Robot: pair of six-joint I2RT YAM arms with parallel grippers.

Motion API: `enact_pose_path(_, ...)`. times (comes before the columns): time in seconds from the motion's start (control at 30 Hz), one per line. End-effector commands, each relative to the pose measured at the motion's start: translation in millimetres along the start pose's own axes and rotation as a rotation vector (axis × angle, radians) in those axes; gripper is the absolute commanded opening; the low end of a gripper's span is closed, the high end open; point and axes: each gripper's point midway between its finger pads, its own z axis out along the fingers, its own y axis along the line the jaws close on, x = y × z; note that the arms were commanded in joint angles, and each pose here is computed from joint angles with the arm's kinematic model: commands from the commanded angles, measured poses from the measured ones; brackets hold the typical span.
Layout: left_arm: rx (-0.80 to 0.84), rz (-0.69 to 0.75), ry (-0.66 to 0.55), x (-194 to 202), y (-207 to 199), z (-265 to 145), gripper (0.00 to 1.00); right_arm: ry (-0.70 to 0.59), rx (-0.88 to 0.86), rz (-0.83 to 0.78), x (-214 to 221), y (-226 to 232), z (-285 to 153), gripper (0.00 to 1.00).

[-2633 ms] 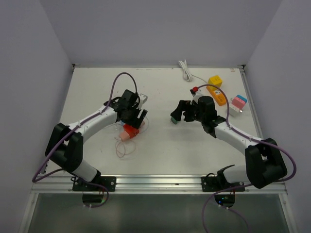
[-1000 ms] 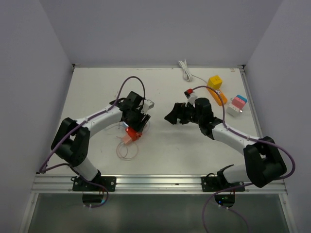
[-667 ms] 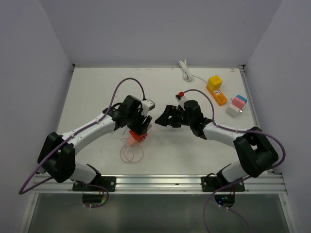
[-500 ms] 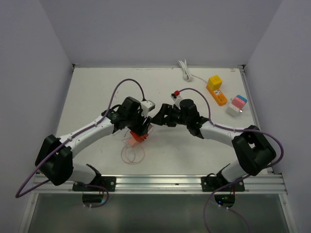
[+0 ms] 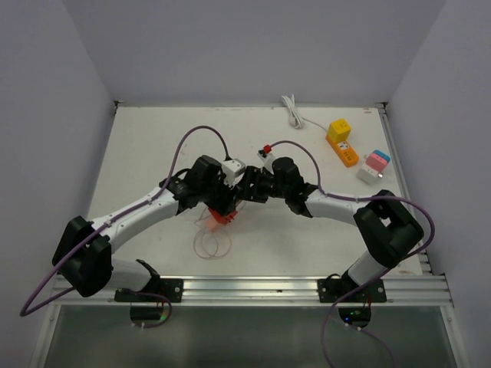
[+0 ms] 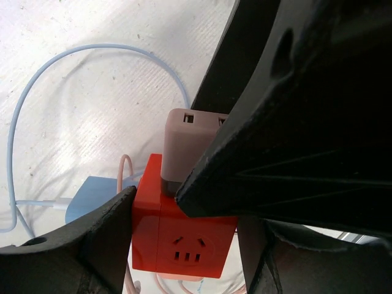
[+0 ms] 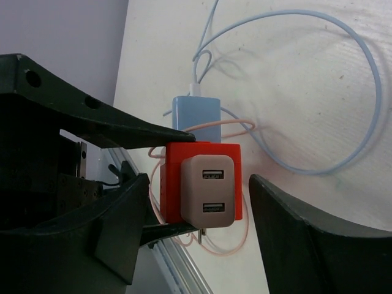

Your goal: Pull the plug off the socket

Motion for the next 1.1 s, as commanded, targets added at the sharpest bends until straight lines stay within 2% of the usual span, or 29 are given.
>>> enact_pose_path(0.0, 0.016, 0.005, -0.135, -31.1, -6.7, -6.3, 0.09, 0.026, -0.044, 0.001, 1.2, 16.0, 3.4, 0.68)
enact_pose_path(0.03, 0.017, 0.005, -0.136, -31.1, -7.3, -6.0, 0.1, 0.028, -0.044, 0.002, 2.5, 15.5, 3.4, 0.65)
enact_pose_path(0.17, 0.021, 0.009, -0.116, -26.0, -8.5, -3.7, 0.16, 0.033, -0.032, -0.01, 2.4, 14.8, 2.5, 0.36)
enact_pose_path(0.2, 0.021, 0.007, -0.108, -24.2, -8.1, -3.0, 0.16, 0.037, -0.025, -0.014, 2.7, 14.2, 1.8, 0.21)
enact_pose_path(0.33, 0.024, 0.011, -0.099, -21.2, -9.2, -3.0, 0.27, 0.031, -0.017, -0.029, -0.5, 15.1, -0.1, 0.01)
enact_pose_path(0.47, 0.021, 0.011, -0.073, -13.1, -8.4, -0.7, 0.48, 0.031, -0.016, -0.031, -1.0, 16.7, -1.7, 0.0)
enact_pose_path(0.5, 0.02, 0.012, -0.07, -11.9, -8.6, -0.5, 0.57, 0.031, -0.016, -0.031, -1.0, 16.9, -2.1, 0.0)
enact_pose_path(0.63, 0.004, 0.025, -0.053, -5.2, -7.1, 1.8, 0.72, 0.038, -0.022, -0.029, -1.6, 20.3, -2.6, 0.0)
enact_pose_path(0.87, -0.027, 0.073, -0.023, 2.2, -7.4, 6.8, 0.79, 0.046, -0.034, -0.03, -2.1, 26.0, -5.0, 0.0)
enact_pose_path(0.9, -0.029, 0.076, -0.019, 3.7, -8.0, 7.8, 0.82, 0.05, -0.034, -0.027, -1.2, 25.7, -4.9, 0.0)
enact_pose_path(1.07, -0.052, 0.087, 0.003, 10.7, -6.2, 11.0, 0.83, 0.047, -0.035, -0.025, -2.3, 27.7, -6.4, 0.0)
